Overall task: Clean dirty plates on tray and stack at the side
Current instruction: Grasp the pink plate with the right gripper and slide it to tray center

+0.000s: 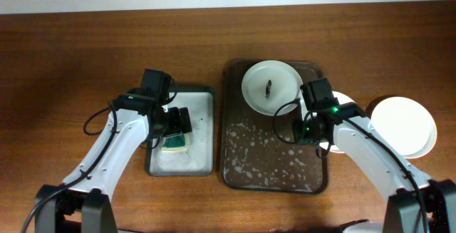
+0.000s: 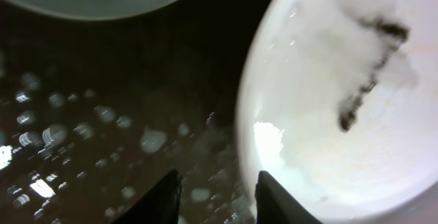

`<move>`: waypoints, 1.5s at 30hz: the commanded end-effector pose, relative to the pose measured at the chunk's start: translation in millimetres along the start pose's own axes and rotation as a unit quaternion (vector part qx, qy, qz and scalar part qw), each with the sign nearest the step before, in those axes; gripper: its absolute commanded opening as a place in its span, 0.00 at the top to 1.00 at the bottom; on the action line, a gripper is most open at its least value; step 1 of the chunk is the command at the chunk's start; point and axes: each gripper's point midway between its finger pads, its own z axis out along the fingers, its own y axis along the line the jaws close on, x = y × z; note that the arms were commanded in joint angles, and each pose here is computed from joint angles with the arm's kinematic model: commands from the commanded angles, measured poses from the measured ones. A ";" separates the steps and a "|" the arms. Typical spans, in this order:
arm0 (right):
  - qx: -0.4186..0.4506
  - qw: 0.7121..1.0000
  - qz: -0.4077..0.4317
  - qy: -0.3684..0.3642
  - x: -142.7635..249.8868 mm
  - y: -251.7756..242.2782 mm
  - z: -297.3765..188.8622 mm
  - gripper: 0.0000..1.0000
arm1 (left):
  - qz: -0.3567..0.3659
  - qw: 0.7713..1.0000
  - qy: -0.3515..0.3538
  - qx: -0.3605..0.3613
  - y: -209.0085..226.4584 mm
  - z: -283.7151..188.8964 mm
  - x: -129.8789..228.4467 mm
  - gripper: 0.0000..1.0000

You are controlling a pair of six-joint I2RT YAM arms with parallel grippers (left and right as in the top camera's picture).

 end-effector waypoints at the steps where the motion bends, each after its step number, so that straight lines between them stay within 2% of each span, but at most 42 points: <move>1: 0.006 1.000 -0.025 -0.003 -2.8 -0.1 1.8 0.68 | -0.008 1.000 0.000 0.002 0.2 -0.3 0.0 0.00; 10: 0.036 0.998 -0.026 -0.049 -22.6 -10.6 -11.2 0.67 | -0.008 1.000 0.000 0.002 0.2 -0.3 0.0 0.01; 13: 0.028 0.999 -0.028 -0.024 -14.1 -7.2 4.0 0.64 | -0.008 1.000 0.000 0.002 0.1 -0.3 -0.1 0.00; 14: 0.016 0.999 -0.029 -0.007 -7.7 -2.6 12.4 0.68 | -0.008 1.000 0.000 0.002 0.2 -0.3 0.0 0.01; 15: -0.026 0.999 -0.031 0.010 -1.8 12.4 18.6 0.86 | -0.008 1.000 0.000 0.002 0.2 -0.3 0.0 0.01; 16: -0.061 0.997 -0.037 0.014 0.5 28.0 17.4 0.96 | -0.008 1.000 0.000 0.002 0.1 -0.3 -0.1 0.01; 19: -0.143 0.988 -0.055 0.003 8.4 88.0 -9.2 0.96 | -0.008 1.000 0.000 0.002 0.2 -0.3 0.0 0.01; 23: -0.163 0.984 -0.065 0.002 28.8 144.7 -24.3 0.96 | -0.008 1.000 0.000 0.002 0.2 -0.3 0.0 0.00; 24: -0.141 0.988 -0.059 -0.014 26.3 145.9 -23.4 0.73 | -0.008 1.000 0.000 0.002 0.1 -0.3 -0.1 0.01; 25: -0.135 0.989 -0.060 -0.025 21.6 145.7 -24.0 0.62 | -0.008 1.000 0.000 0.002 0.1 -0.3 -0.1 0.01; 30: -0.135 0.987 -0.007 -0.083 -20.0 108.0 -74.4 0.62 | -0.008 1.000 0.000 0.002 0.2 -0.3 0.0 0.01; 32: -0.115 0.991 0.026 -0.065 -14.9 81.7 -72.9 0.72 | -0.008 1.000 0.000 0.002 0.2 -0.3 0.0 0.01; 33: -0.106 0.993 0.016 -0.042 -6.5 79.5 -63.8 0.78 | -0.008 1.000 0.000 0.002 0.1 -0.3 -0.1 0.01; 36: -0.037 0.999 0.004 0.027 17.6 72.1 -13.8 0.95 | -0.008 1.000 0.000 0.002 0.1 -0.3 -0.1 0.01; 38: 0.024 0.997 0.030 0.064 26.2 58.2 20.7 0.96 | -0.008 1.000 -0.002 0.003 -0.2 -0.3 -0.9 0.01; 39: 0.012 0.996 0.029 0.083 30.8 65.1 33.2 0.96 | -0.008 1.000 -0.002 0.003 -0.2 -0.3 -0.9 0.01; 41: -0.064 0.992 -0.025 0.106 37.7 96.1 42.1 0.96 | -0.008 1.000 0.001 0.002 0.2 -0.3 0.4 0.01; 43: -0.153 0.971 -0.164 0.085 37.8 137.3 26.0 0.96 | -0.008 1.000 0.003 0.001 0.6 -0.3 1.7 0.01; 45: -0.175 0.964 -0.194 0.055 26.6 149.8 9.8 0.93 | -0.008 1.000 0.004 0.001 0.8 -0.3 1.9 0.01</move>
